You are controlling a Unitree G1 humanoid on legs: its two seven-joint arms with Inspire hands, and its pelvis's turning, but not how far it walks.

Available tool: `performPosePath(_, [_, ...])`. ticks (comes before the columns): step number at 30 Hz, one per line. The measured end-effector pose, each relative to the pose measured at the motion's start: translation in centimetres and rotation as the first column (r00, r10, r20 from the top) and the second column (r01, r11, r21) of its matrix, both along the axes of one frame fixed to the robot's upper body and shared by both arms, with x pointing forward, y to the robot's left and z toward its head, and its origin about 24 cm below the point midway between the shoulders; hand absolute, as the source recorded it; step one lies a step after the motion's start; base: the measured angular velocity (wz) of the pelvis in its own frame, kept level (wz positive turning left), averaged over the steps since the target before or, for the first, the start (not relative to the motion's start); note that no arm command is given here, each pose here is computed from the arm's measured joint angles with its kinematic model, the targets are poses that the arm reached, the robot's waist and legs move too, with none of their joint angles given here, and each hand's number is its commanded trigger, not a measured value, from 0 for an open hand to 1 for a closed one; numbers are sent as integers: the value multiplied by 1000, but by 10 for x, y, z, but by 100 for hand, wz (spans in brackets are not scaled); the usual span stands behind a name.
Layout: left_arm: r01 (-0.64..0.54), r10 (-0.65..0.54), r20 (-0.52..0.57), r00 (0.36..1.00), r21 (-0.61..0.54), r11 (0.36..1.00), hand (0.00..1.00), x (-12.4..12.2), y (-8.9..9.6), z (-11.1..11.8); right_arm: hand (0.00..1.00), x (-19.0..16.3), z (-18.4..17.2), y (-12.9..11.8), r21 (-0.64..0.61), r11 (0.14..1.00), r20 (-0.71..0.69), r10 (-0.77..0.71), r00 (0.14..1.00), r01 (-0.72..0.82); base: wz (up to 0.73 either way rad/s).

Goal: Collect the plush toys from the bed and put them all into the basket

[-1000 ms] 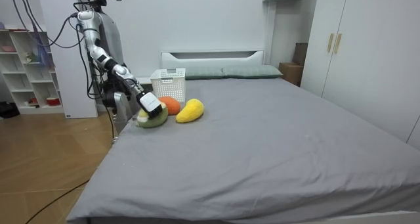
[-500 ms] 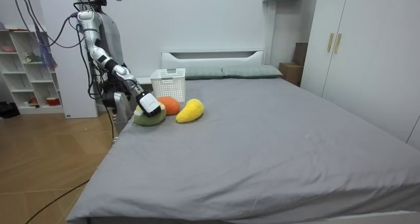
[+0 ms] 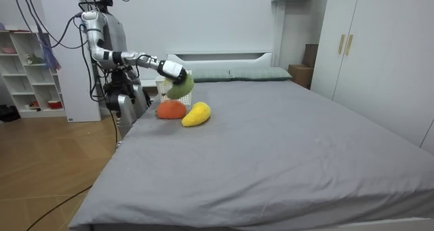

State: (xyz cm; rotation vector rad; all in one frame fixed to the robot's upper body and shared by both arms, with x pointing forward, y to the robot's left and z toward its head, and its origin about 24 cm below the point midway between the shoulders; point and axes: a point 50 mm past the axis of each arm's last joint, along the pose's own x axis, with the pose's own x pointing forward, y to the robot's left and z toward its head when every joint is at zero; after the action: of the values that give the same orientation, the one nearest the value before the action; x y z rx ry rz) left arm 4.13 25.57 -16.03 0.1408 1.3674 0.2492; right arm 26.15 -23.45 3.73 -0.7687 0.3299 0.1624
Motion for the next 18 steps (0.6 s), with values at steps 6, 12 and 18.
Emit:
performPosePath(6, [-25, 25, 8, 1000, 3, 1000, 0, 0, 3, 1, 100, 13, 44, 8, 22, 998, 162, 50, 986, -54, 0])
performPosePath(12, [-11, 11, 19, 1000, -2, 1000, 0, 5, 1, 1, 100, 20, 53, 20, 19, 994, 164, 105, 981, -109, 1])
performPosePath(18, [17, -16, 43, 999, -7, 1000, 0, 18, -4, 1, 100, 32, 57, 49, 1, 972, 130, 234, 964, -236, 3])
